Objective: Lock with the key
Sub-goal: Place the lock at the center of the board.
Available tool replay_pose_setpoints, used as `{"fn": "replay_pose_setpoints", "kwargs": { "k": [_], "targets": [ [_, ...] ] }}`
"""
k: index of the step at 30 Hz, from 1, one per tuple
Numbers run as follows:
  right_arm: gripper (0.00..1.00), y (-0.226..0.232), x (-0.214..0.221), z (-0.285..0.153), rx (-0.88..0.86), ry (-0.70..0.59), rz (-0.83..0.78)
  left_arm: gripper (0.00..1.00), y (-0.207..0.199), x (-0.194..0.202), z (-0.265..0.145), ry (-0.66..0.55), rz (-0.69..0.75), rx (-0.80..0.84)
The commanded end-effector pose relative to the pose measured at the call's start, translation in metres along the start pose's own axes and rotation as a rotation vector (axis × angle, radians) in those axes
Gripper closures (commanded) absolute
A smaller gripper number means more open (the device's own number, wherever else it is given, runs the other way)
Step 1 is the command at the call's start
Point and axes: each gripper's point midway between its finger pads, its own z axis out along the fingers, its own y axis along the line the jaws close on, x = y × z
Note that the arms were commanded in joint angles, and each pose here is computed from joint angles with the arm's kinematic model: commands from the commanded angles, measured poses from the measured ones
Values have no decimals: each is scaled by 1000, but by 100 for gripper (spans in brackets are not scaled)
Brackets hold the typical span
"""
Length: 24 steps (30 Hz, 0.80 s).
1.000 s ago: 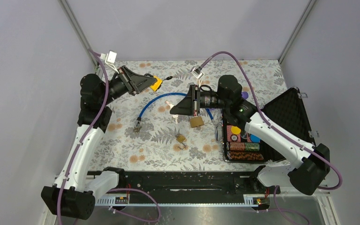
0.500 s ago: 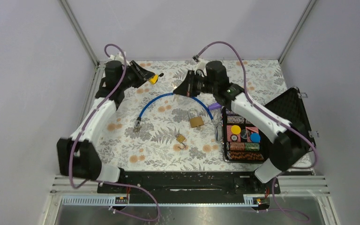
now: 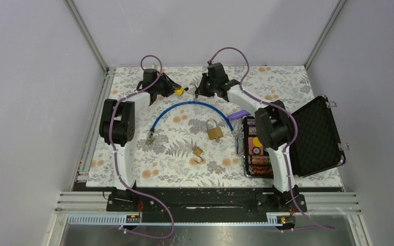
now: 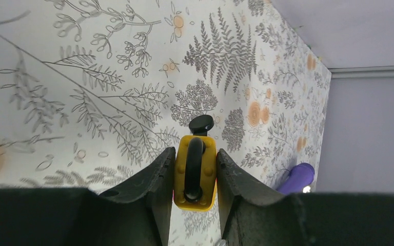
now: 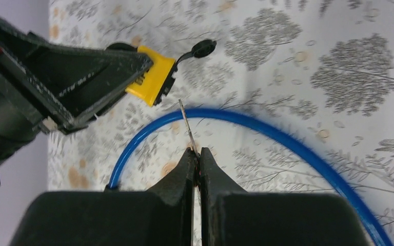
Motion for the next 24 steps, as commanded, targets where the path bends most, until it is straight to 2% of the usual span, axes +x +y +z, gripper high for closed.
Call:
{"fn": "replay_pose_setpoints", "kwargs": {
  "k": [1,4,6,10,14,19,22,24],
  "targets": [
    [100,-29,-39,11,71,-96,134,100,-68,-6,22,-27,36,213],
    [100,-50,-36,21,94,-79,195,99,-81,13,44,-7,12,250],
    [100,-64,-36,24,111,-73,250,95,-86,23,56,-7,-9,267],
    [98,-93,-36,26,155,-64,365,91,-87,36,77,-13,-64,252],
    [97,-117,-30,24,253,-41,409,85,-82,42,86,-18,-80,222],
    [94,-129,-14,31,295,49,443,65,-69,60,94,48,-96,186],
    [90,-130,-7,36,297,92,446,43,-62,67,94,80,-89,163],
    [84,-129,-9,35,295,99,425,29,-58,69,92,83,-52,141]
  ]
}}
